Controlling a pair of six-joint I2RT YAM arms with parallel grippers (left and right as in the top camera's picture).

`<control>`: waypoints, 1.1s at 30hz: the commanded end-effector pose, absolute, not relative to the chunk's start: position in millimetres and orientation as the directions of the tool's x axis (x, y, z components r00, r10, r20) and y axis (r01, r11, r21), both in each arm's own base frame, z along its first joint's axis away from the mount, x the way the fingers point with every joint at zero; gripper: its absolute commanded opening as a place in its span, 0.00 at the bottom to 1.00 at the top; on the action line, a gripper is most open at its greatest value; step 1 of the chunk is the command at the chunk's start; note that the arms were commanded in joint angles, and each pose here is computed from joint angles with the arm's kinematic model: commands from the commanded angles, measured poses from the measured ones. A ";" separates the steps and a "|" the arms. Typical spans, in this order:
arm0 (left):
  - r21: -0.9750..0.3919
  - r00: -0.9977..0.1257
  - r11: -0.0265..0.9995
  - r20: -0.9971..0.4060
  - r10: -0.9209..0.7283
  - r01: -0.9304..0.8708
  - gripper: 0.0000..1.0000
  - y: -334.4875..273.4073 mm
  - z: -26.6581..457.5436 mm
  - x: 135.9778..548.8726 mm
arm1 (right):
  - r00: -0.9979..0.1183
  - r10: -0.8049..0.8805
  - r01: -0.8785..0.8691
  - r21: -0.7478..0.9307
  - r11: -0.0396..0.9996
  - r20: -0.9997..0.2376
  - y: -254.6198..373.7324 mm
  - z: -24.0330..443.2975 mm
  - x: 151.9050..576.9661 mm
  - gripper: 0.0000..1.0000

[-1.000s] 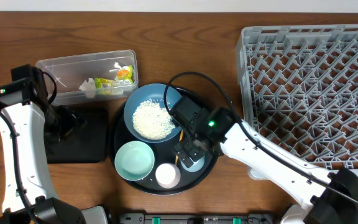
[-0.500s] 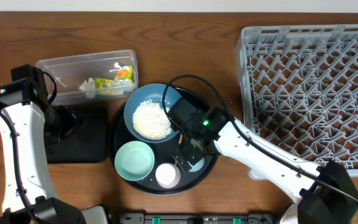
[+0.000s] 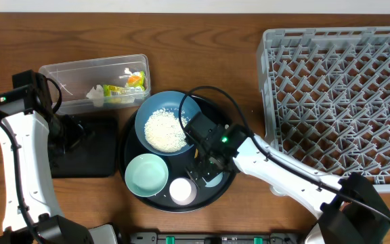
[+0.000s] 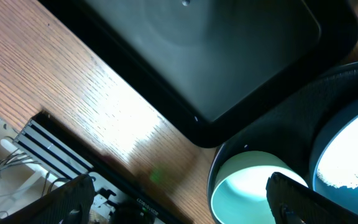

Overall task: Sort waste into correct bins and load items into the dishwasher rack
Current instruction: 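Reach the right gripper to the tray and grasp the light-blue cup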

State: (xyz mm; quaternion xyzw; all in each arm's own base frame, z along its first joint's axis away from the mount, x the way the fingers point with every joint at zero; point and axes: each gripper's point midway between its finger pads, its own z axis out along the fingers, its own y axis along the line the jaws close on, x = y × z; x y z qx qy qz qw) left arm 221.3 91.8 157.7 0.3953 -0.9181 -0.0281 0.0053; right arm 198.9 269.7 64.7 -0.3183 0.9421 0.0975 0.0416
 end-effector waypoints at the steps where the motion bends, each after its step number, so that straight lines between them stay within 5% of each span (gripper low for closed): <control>1: 0.066 -0.678 0.676 -0.018 -0.735 -0.734 0.89 94.6 158.7 220.8 | -0.801 -0.585 -0.599 0.146 0.787 -0.127 266.0 56.2 195.7 0.98; 15: 0.066 -0.678 0.676 -0.018 -0.735 -0.734 0.89 94.6 158.7 220.8 | -0.812 -0.565 -0.582 0.150 0.799 -0.144 266.9 47.9 197.2 0.90; 33: 0.066 -0.678 0.676 -0.018 -0.735 -0.734 0.89 94.6 158.7 220.8 | -0.816 -0.560 -0.577 0.151 0.803 -0.143 266.9 48.1 197.2 0.62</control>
